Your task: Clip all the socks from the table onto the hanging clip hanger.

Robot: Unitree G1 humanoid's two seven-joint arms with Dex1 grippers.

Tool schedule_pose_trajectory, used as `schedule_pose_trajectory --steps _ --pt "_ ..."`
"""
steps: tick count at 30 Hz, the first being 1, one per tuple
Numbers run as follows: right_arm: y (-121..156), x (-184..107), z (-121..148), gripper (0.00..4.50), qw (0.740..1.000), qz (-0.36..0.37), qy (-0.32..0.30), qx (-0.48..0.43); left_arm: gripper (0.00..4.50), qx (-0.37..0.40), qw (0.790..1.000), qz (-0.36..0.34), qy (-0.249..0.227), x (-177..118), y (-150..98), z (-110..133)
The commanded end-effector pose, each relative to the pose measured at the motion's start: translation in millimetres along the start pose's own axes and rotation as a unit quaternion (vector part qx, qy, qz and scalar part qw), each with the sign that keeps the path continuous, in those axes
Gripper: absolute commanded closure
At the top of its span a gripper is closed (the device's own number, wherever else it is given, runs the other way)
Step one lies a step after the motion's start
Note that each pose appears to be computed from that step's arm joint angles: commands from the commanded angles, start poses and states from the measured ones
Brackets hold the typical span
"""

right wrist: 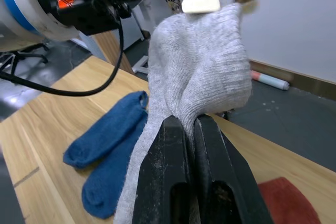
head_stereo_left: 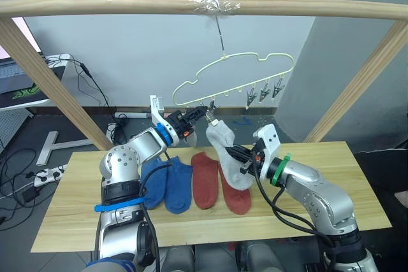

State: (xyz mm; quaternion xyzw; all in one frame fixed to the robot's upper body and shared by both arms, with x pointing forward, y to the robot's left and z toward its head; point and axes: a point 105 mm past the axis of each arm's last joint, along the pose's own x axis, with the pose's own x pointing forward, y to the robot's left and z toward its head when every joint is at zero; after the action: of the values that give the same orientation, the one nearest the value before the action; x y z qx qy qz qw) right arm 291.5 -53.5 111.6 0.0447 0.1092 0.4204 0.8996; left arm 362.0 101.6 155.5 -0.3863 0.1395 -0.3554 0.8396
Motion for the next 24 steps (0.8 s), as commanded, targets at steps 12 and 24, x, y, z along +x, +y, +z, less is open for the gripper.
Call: schedule_pose_trajectory --steps 12,24 --pt "0 5 21 4.47 0.999 0.001 -0.034 -0.013 4.5 0.013 1.0 -0.013 0.002 -3 -4 0" --pt "10 11 20 4.5 0.999 0.016 -0.032 -0.006 0.68 0.019 1.0 -0.019 0.002 -8 -7 4"
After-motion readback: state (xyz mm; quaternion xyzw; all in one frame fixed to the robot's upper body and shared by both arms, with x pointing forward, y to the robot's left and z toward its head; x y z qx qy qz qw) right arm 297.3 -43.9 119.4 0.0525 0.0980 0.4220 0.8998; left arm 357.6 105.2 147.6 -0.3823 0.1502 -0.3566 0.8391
